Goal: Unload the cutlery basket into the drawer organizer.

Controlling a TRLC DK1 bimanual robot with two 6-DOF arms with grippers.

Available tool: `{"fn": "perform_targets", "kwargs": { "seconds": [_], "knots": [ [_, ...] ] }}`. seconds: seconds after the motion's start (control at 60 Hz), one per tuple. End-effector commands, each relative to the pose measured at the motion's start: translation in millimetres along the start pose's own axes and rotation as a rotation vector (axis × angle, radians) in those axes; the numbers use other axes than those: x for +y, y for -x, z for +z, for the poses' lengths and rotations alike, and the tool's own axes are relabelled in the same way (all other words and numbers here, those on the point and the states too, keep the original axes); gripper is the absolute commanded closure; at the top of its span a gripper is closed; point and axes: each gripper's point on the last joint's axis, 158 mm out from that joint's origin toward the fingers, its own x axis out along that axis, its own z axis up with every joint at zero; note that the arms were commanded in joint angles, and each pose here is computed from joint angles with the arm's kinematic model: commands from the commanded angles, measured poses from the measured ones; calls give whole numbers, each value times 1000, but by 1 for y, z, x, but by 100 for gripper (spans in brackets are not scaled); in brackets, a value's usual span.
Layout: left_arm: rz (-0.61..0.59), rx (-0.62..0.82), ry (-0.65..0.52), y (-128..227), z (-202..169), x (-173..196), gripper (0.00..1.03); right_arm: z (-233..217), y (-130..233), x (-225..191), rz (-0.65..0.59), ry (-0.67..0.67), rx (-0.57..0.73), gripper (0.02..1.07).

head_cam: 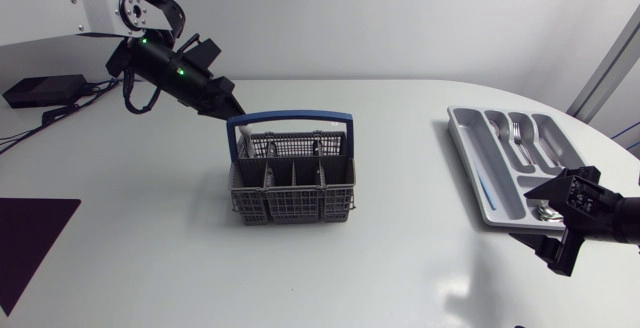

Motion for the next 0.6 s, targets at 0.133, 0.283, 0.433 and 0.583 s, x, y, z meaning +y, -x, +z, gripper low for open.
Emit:
{"fn": "perform_targets", "kwargs": {
  "seconds": [0.133,0.283,0.433,0.583],
  "knots": [
    [-166,-107,74,42,28,-39,100,0,3,14,21,-16,-5,7],
    [-206,-144,81,65,37,-57,100,7,9,13,24,-22,-20,7],
    [-223,-199,46,96,42,-84,100,17,20,7,20,-51,-59,7],
    [-257,-249,-22,121,43,-122,100,34,34,1,38,-101,-108,7]
  ]
}}
